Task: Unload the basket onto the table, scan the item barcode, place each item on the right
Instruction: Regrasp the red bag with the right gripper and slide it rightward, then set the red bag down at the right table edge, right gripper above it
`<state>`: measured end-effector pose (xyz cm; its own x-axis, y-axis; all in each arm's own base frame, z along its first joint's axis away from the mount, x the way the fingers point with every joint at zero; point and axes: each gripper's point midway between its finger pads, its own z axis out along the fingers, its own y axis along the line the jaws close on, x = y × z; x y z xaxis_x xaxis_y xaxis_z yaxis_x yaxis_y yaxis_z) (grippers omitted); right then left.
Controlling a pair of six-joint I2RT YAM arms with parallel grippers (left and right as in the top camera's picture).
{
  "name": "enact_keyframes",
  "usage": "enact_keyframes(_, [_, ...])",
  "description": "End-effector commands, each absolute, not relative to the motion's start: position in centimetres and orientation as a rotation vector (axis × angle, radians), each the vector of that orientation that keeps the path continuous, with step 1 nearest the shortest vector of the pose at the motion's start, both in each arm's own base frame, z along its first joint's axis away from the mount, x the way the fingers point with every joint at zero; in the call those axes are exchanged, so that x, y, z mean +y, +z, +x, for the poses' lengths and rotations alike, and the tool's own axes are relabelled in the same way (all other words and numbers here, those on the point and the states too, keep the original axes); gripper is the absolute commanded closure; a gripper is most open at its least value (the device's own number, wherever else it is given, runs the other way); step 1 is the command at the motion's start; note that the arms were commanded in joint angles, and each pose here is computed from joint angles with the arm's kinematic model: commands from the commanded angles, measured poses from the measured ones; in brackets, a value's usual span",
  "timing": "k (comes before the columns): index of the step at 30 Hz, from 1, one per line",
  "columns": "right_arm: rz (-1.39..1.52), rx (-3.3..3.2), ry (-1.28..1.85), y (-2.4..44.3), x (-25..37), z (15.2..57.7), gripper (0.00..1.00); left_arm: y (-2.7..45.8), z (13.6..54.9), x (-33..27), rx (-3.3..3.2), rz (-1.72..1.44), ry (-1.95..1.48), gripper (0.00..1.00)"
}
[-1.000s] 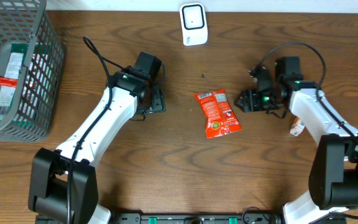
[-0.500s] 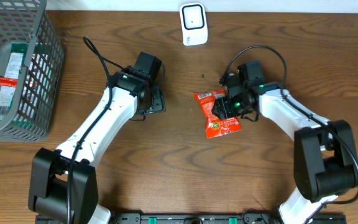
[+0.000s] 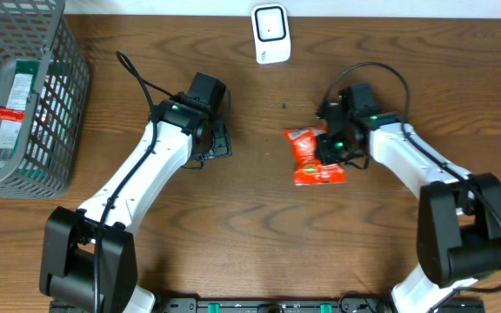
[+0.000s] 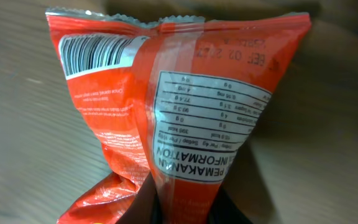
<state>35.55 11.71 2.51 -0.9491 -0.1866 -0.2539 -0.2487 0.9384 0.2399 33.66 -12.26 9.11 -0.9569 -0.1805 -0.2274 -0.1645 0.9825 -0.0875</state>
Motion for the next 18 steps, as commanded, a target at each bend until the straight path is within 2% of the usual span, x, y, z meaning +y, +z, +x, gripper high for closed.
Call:
enact_keyframes(1, [-0.194,2.888,0.003,3.1,4.9,35.8,0.92,8.9,33.6,-11.9,2.895,-0.254,-0.07,0.29])
enact_keyframes(5, [-0.108,2.917,-0.19,2.9,0.9,35.3,0.89,8.9,33.6,-11.9,2.894,-0.255,-0.07,0.29])
enact_keyframes(13, [-0.019,2.922,-0.206,2.9,-1.3,35.3,0.77,8.9,33.6,-11.9,2.895,-0.254,-0.069,0.29])
enact_keyframes(14, [-0.012,2.922,-0.205,2.9,-1.4,35.3,0.71,8.9,33.6,-11.9,2.895,-0.254,-0.069,0.29])
enact_keyframes(16, [-0.008,2.924,-0.202,2.9,-1.5,35.3,0.42,8.9,33.6,-11.9,2.894,-0.254,-0.07,0.29])
enact_keyframes(18, [-0.009,2.918,-0.206,2.9,-1.5,35.4,0.36,9.0,33.7,-12.0,2.892,-0.254,-0.072,0.29])
